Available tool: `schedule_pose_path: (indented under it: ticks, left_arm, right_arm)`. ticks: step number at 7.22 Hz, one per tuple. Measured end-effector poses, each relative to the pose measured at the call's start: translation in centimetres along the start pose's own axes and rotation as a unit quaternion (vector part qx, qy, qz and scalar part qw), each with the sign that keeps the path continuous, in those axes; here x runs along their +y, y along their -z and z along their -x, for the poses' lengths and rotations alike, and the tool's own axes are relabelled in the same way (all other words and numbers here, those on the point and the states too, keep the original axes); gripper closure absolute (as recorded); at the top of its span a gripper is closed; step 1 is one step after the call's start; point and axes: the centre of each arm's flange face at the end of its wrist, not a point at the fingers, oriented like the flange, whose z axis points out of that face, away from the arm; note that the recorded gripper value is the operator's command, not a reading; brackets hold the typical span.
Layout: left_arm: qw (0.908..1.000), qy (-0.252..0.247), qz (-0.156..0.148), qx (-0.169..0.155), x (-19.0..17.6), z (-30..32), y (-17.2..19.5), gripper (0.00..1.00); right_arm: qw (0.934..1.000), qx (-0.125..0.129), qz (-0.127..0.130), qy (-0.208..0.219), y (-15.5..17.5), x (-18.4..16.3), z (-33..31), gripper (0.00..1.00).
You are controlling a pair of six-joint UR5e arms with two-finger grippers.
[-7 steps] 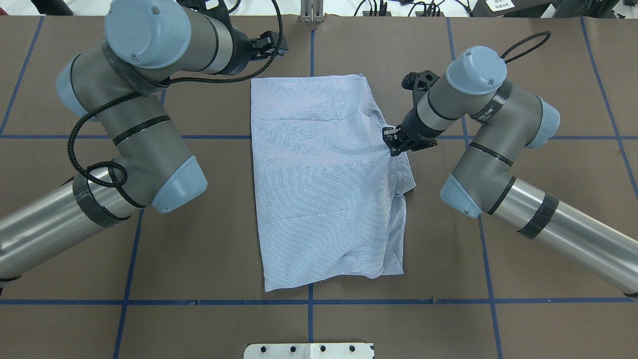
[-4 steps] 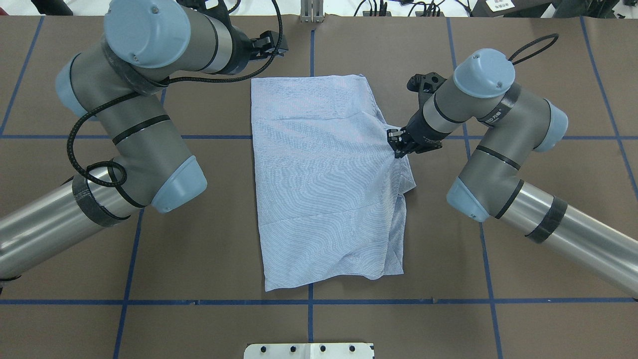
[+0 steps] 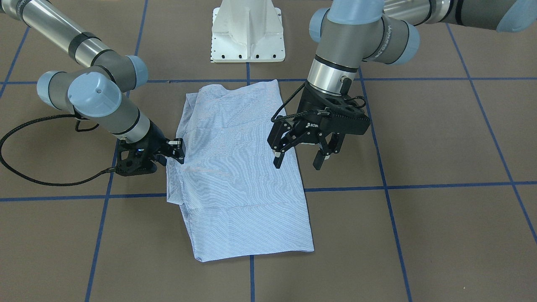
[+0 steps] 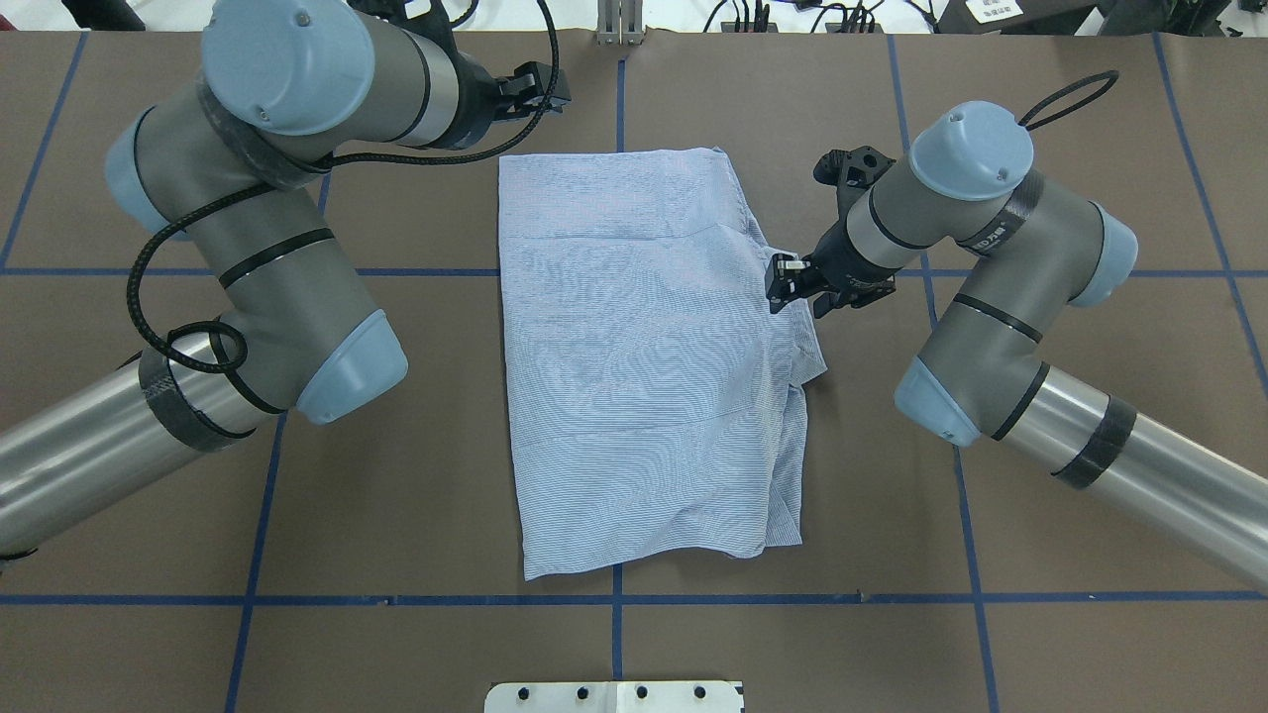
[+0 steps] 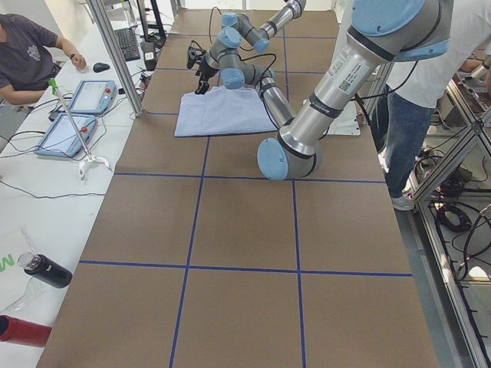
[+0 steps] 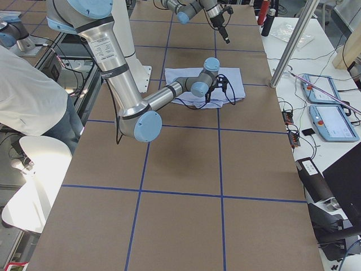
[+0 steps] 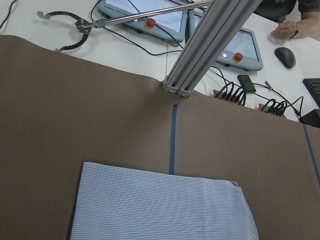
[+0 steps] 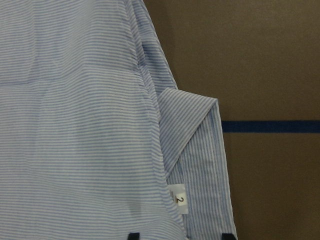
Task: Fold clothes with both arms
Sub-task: 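Move the left gripper to the shirt corner nearest the robot while the right lifts away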
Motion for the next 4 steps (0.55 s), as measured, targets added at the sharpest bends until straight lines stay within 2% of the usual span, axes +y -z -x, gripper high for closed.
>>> schedule_pose_path:
  ticks: [2, 3, 4]
  left_arm:
    - [0.9984, 0.013, 0.053, 0.017, 2.6, 3.3, 2.7, 0.01]
    - [0.9949, 0.044, 0.087, 0.028, 4.9, 4.9, 4.7, 0.01]
    - [0.9873, 0.093, 0.124, 0.034, 8.5, 5.3, 6.0, 0.01]
  right_arm:
    - [0.9998, -0.012, -0.014, -0.006, 2.3, 0.3, 0.0, 0.00]
    - [0.9995, -0.015, -0.025, -0.012, 4.0, 0.3, -0.9, 0.00]
    - [0.9991, -0.015, -0.034, -0.019, 5.9, 0.2, -1.8, 0.00]
